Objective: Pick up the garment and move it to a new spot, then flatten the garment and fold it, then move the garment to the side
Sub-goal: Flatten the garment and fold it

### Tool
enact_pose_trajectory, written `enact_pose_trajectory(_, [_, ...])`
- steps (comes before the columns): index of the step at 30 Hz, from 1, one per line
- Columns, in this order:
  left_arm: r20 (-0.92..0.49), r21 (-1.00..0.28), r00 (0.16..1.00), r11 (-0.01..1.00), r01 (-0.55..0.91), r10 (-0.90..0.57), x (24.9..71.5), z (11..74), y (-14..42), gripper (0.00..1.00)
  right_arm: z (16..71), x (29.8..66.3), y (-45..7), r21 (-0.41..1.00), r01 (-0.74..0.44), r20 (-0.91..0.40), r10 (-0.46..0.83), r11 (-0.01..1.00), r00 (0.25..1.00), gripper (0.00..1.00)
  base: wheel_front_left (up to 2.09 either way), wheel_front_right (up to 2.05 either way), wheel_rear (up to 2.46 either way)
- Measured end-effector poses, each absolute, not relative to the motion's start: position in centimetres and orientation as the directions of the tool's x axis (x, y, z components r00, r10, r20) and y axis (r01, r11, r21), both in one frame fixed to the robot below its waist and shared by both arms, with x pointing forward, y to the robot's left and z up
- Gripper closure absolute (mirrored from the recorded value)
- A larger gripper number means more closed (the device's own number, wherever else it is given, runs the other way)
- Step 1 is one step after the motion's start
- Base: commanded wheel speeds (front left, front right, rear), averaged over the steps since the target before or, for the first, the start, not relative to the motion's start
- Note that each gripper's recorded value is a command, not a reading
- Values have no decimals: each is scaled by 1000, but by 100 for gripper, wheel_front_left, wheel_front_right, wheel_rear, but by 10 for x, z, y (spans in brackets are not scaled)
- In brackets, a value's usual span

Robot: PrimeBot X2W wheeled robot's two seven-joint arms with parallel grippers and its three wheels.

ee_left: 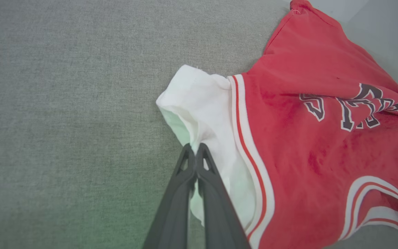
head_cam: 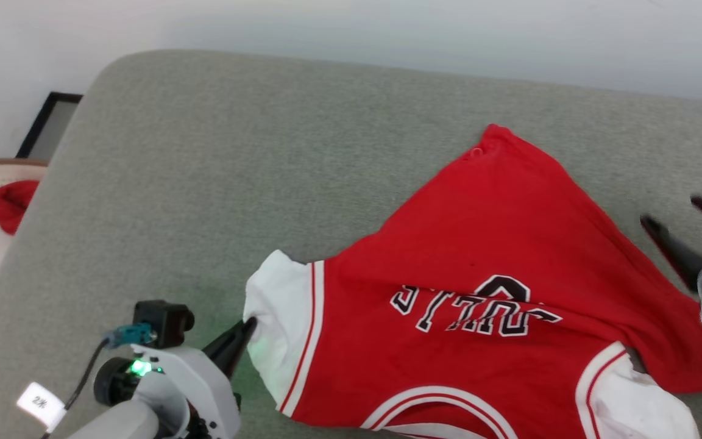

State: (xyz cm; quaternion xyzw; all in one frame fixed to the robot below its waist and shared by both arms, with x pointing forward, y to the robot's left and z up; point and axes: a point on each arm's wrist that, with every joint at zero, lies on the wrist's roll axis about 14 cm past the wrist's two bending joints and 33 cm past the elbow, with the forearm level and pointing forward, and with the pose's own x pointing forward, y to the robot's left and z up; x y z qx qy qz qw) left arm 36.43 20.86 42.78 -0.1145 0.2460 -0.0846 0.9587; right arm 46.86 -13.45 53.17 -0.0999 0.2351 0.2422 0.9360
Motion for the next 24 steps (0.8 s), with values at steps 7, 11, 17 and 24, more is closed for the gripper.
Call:
enact_pose_trajectory(7, [-441,-271,870,957,106,-222,362,431,207,100,530,522,-95,-70,-545,-468,456,835,757,0,0,0,0])
enact_pose_trajectory(11, [-434,-277,872,955,108,-225,362,432,206,100,520,550,-76,-71,-564,-510,456,823,729,0,0,0,0])
enact_pose_trajectory(17, [-435,-287,872,952,103,-226,363,428,205,100,494,584,-55,-80,-572,-604,417,817,679,0,0,0,0])
enact_pose_trajectory(24, [-444,-300,868,950,88,-221,366,420,207,100,444,594,-36,-54,-595,-755,357,802,550,0,0,0,0])
